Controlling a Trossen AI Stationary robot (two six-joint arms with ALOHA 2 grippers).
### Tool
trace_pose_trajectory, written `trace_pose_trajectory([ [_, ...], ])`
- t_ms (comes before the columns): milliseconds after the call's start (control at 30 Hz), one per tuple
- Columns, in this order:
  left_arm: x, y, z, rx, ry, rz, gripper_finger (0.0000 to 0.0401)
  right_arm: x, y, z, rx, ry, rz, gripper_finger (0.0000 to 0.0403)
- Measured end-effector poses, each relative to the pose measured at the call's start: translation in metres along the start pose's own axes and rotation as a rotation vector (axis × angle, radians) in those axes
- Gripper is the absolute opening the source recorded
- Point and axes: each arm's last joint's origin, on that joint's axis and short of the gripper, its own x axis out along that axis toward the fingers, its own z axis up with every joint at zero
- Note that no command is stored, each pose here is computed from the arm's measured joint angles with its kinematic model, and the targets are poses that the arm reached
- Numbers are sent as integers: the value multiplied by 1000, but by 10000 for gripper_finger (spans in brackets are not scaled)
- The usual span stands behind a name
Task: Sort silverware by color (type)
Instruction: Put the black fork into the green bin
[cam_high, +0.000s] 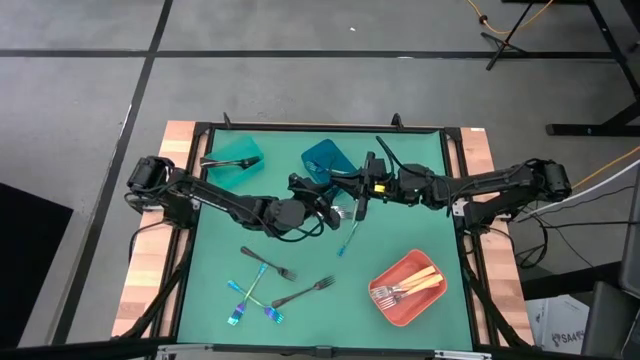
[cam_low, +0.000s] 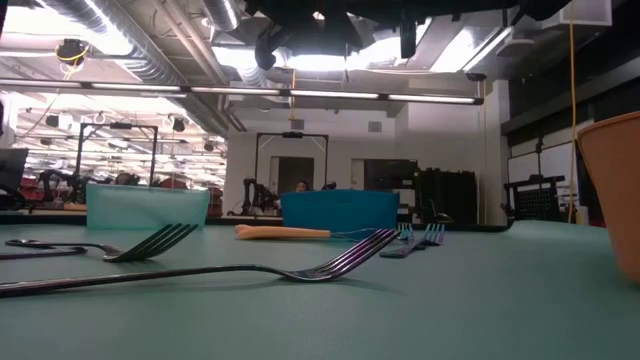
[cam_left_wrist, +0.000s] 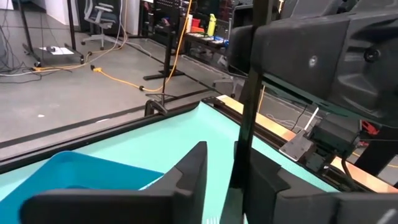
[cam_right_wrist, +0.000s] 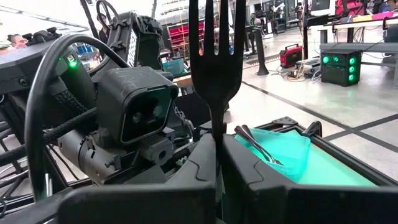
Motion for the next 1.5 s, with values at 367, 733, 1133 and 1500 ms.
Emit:
trace_pose_trajectory([
  [367, -1, -1, 0, 3, 2, -5, 10, 0, 0, 0, 0, 1, -4, 0],
  [733, -1, -1, 0, 5, 2, -5, 1, 0, 0, 0, 0, 1, -4, 0],
  [1133, -2, -2, -1, 10, 6, -7, 0, 0, -1, -2, -4, 21, -6, 0],
  [1500, -7, -5, -3, 11, 7, -16, 0, 0, -1, -2, -4, 26, -3, 1],
])
